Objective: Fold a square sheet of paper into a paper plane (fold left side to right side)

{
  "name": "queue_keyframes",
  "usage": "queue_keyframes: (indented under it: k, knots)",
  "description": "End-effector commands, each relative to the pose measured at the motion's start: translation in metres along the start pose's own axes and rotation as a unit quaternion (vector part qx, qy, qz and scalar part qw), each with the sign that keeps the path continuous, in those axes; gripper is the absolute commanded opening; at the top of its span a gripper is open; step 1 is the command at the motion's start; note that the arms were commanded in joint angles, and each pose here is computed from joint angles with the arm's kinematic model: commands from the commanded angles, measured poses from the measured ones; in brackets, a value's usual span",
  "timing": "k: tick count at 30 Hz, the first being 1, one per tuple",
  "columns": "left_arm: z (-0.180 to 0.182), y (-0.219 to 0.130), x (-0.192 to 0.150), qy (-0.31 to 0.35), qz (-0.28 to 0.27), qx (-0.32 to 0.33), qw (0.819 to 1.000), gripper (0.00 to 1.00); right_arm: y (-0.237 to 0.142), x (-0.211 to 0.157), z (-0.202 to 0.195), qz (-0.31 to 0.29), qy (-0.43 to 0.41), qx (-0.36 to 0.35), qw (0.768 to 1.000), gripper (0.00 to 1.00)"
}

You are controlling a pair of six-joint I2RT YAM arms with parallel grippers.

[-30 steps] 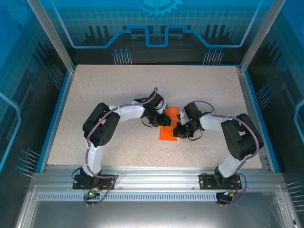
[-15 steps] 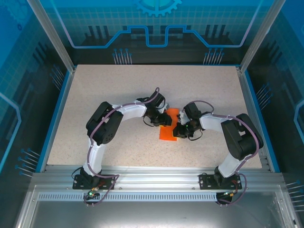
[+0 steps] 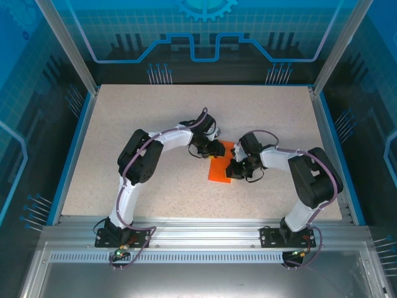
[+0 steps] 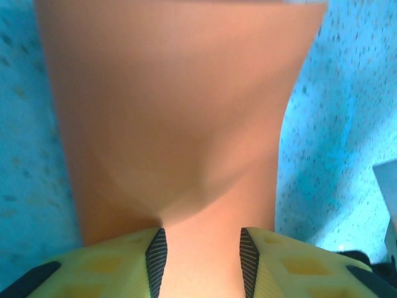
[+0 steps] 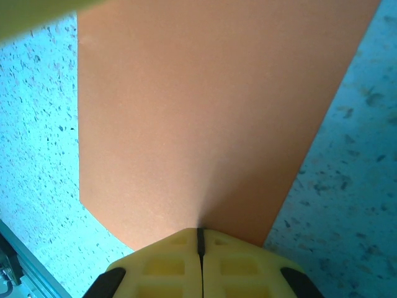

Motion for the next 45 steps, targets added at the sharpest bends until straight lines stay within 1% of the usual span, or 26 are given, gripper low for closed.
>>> queue_keyframes:
  k: [1,10,19,25,34,45]
  knots:
    - [0.009,0.003,0.026,0.000,-0.033,0.019,0.999,0.43,0.015,-0.041,-0.032,0.091,0.035,-0.100,0.990,0.06]
    - [0.003,0.006,0.047,-0.010,-0.042,0.008,0.999,0.43,0.016,-0.041,-0.032,0.094,0.034,-0.098,0.990,0.05]
    - [-0.009,0.012,0.061,-0.011,-0.036,-0.024,0.999,0.47,0.016,-0.041,-0.031,0.095,0.033,-0.098,0.990,0.06]
    - [-0.009,0.021,0.067,-0.019,-0.035,-0.030,0.999,0.47,0.017,-0.041,-0.031,0.097,0.033,-0.098,0.990,0.06]
    - [-0.024,0.021,0.082,-0.021,-0.047,-0.059,0.997,0.46,0.017,-0.041,-0.032,0.099,0.035,-0.098,0.990,0.05]
    - [-0.032,0.029,0.087,-0.028,-0.031,-0.097,0.994,0.46,0.018,-0.041,-0.032,0.100,0.036,-0.097,0.990,0.05]
Point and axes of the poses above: each hand's point on the last joint's axis, 136 mm out from that joint toward the fingers, its own y axis out along the fingers, its own z axis along the line the jaws close on, x = y × z, the point moved 7 cm from there along -y, back along the fingers, and after that the axes turned 15 degrees about -y, right-handed, at the moved point
